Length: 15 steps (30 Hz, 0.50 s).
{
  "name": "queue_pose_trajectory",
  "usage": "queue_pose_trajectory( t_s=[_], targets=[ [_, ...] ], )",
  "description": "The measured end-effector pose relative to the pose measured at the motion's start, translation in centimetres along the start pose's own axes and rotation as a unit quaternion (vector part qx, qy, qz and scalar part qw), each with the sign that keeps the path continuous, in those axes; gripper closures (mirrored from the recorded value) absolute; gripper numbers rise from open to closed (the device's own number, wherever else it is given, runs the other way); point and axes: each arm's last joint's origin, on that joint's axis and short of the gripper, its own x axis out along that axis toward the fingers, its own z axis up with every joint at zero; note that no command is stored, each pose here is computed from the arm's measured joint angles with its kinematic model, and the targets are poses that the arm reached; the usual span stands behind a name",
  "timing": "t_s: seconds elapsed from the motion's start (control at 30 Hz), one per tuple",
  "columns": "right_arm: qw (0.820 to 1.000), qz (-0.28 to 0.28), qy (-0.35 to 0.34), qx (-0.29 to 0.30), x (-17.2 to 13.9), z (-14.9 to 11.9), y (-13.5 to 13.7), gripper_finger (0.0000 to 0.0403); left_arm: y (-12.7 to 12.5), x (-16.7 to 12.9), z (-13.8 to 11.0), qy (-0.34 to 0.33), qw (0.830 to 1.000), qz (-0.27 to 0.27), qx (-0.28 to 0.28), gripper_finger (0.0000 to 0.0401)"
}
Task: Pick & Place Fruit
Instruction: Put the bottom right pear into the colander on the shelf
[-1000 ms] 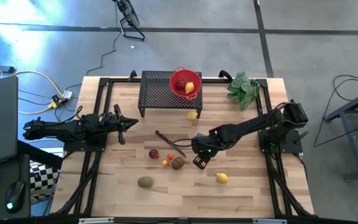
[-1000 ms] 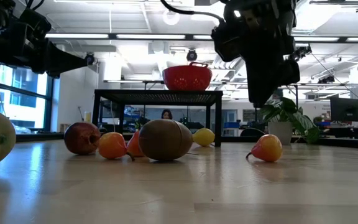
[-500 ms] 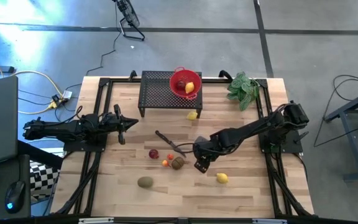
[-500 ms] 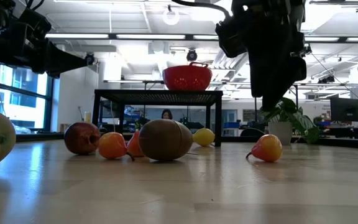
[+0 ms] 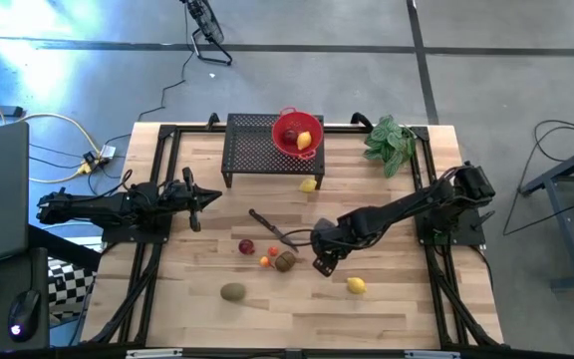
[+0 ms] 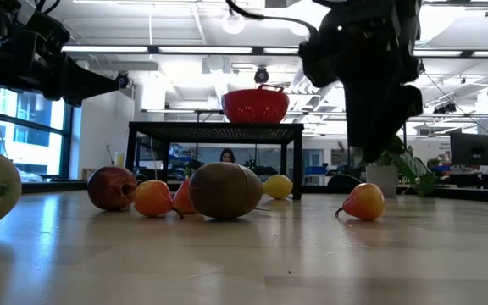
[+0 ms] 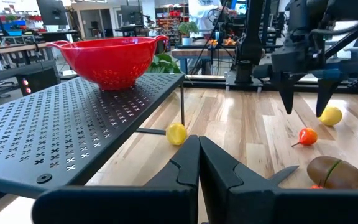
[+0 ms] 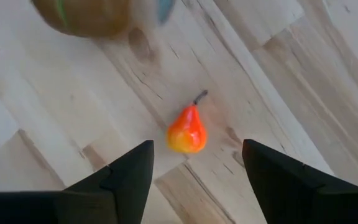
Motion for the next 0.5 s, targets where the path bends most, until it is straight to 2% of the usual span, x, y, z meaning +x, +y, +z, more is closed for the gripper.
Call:
queue_pose_trajectory(
  t_s=[0.5],
  targets=[
    [0.999,0.027,-0.016,0.014,1.3,-0.5,-0.1,0.0163,0.0,0.0,0.0,0.0,1.0,0.0,0.0,0.0401]
  ],
)
